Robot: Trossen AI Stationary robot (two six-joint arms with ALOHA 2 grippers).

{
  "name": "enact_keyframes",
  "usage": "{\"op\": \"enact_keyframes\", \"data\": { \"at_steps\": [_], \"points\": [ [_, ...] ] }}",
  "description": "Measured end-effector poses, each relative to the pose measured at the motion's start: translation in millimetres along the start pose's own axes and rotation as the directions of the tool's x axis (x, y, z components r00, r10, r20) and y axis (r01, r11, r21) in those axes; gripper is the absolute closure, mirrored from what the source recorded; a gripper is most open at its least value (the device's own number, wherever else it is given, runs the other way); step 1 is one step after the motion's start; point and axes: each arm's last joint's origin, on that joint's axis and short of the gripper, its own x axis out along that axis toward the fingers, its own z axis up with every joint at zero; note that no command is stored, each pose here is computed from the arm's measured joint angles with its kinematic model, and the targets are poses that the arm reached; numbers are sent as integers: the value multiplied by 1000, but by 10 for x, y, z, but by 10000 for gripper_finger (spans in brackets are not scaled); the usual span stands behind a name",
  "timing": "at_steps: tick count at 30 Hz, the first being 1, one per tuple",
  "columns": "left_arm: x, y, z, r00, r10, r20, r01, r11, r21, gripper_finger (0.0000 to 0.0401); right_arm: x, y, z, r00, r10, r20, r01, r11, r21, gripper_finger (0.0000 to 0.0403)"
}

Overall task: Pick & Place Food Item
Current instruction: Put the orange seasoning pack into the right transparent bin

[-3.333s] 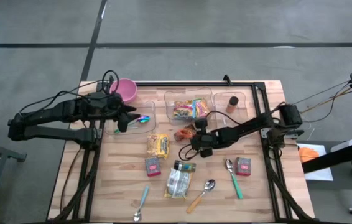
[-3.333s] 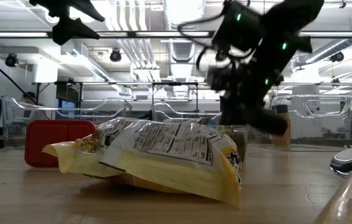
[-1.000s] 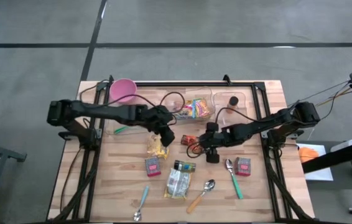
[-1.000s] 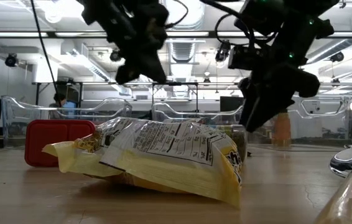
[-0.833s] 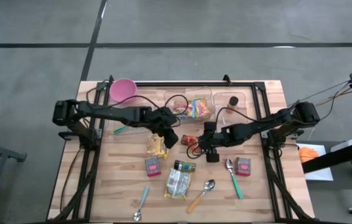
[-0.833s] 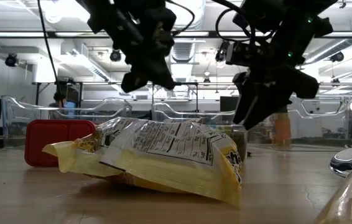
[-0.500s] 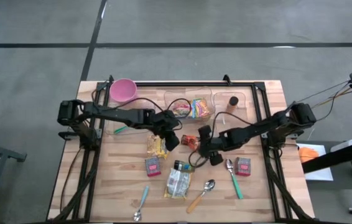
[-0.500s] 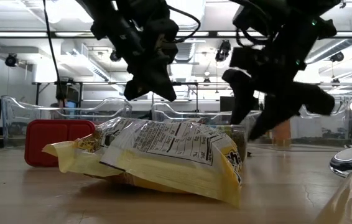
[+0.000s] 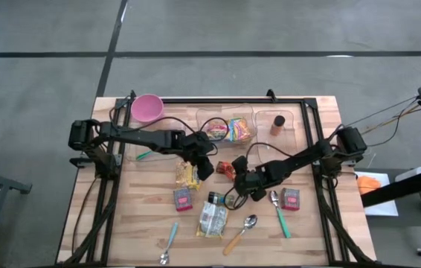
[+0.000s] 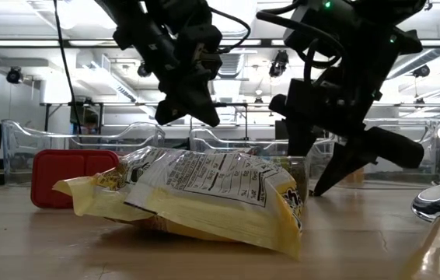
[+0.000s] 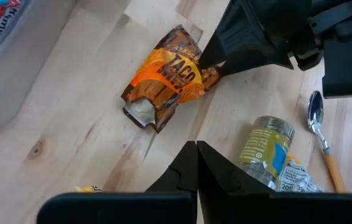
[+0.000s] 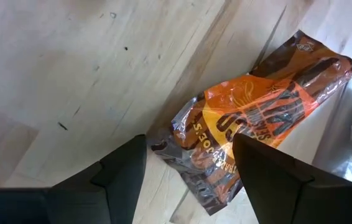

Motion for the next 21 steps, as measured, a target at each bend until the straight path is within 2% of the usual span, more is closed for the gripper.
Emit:
{"op": "enact_keyframes", "data": {
  "at_steps": [5, 11, 15, 18, 21],
  "points": [
    [0, 0, -3, 1000, 1, -3, -1, 1000, 1, 401, 16, 1, 3, 1000, 1, 6, -1, 1000, -27, 182],
    [-2, -5, -5, 1000, -15, -11, 15, 1000, 7, 401, 56, -69, -42, 997, 76, 28, -76, 997, 4, 246],
    [-2, -8, -8, 1000, -25, -18, 25, 1000, -4, 401, 69, -105, -56, 996, 78, 36, -79, 997, 19, 284],
    [6, -2, -9, 1000, -24, -20, 23, 999, -27, 401, 74, -127, -64, 996, 77, 40, -78, 996, 29, 294],
    [14, 15, -15, 1000, -21, -20, 20, 999, -43, 401, 79, -142, -69, 996, 74, 41, -76, 996, 38, 288]
  ]
}}
